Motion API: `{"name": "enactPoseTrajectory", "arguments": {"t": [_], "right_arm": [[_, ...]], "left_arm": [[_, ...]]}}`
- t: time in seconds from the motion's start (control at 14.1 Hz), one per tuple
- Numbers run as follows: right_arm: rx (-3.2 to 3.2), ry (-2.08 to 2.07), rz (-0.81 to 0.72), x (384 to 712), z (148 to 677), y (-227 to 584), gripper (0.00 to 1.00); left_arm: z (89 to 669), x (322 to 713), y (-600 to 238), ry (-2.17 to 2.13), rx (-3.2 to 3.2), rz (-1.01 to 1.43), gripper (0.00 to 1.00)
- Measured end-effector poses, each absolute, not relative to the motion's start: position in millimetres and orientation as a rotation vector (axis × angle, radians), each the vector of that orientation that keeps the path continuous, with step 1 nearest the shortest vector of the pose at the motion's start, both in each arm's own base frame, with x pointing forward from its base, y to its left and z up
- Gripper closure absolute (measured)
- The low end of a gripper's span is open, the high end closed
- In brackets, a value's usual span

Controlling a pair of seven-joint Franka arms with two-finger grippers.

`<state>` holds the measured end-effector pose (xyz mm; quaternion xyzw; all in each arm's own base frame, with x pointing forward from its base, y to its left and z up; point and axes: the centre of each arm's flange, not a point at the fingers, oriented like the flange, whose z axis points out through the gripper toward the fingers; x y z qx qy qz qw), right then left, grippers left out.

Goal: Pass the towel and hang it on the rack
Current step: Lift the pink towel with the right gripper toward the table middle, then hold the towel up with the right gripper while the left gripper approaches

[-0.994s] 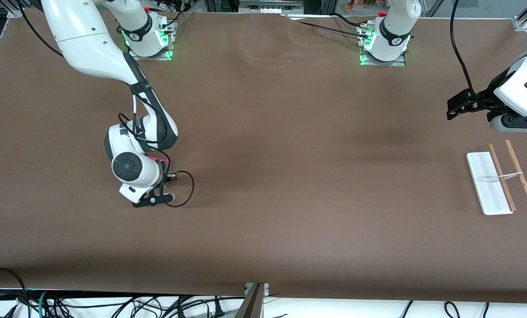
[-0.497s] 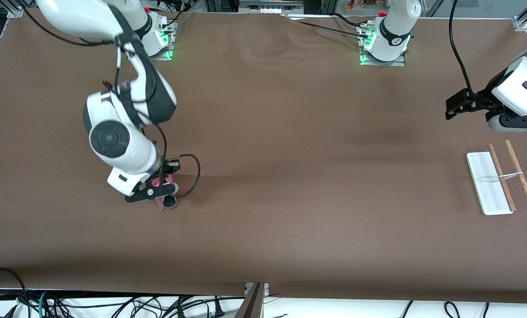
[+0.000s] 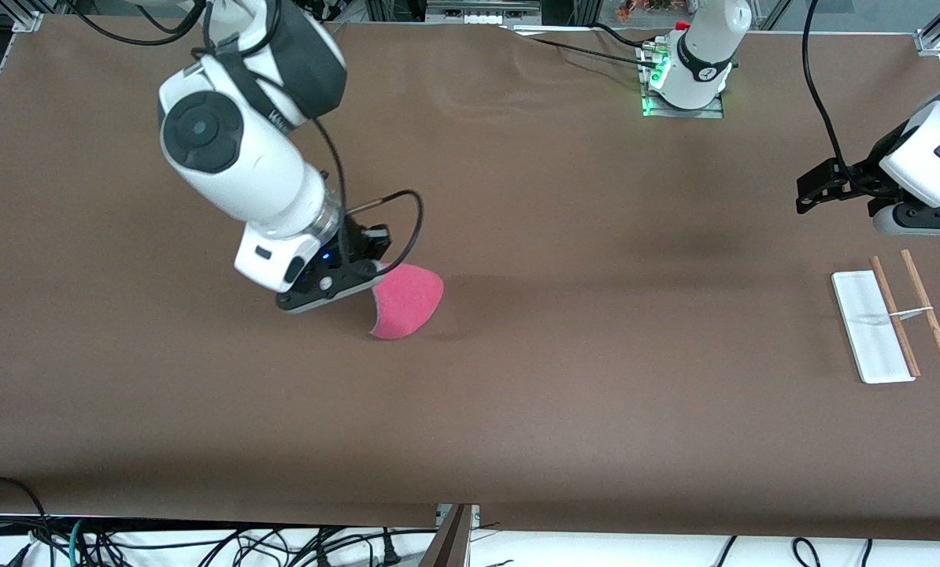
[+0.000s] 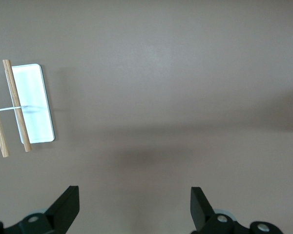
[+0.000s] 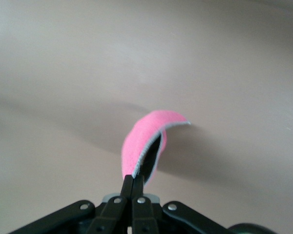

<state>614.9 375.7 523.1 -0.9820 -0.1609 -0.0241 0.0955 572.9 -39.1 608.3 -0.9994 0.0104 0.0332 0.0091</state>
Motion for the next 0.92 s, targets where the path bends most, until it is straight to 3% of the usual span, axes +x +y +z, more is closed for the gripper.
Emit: {"name": "enactPoseTrajectory", "arguments": {"t": [0.35,0.92], "right_arm": [[-2.764,-0.611,-0.269,575,520,477,0.99],[-2.705,-0.860,-0.334,510,516,556,0.99]], "left_arm": [[608,573,-40,0.035,-3.122,0.104,0.00],[618,572,-51,0.067,-3.124,0.073,0.00]]}}
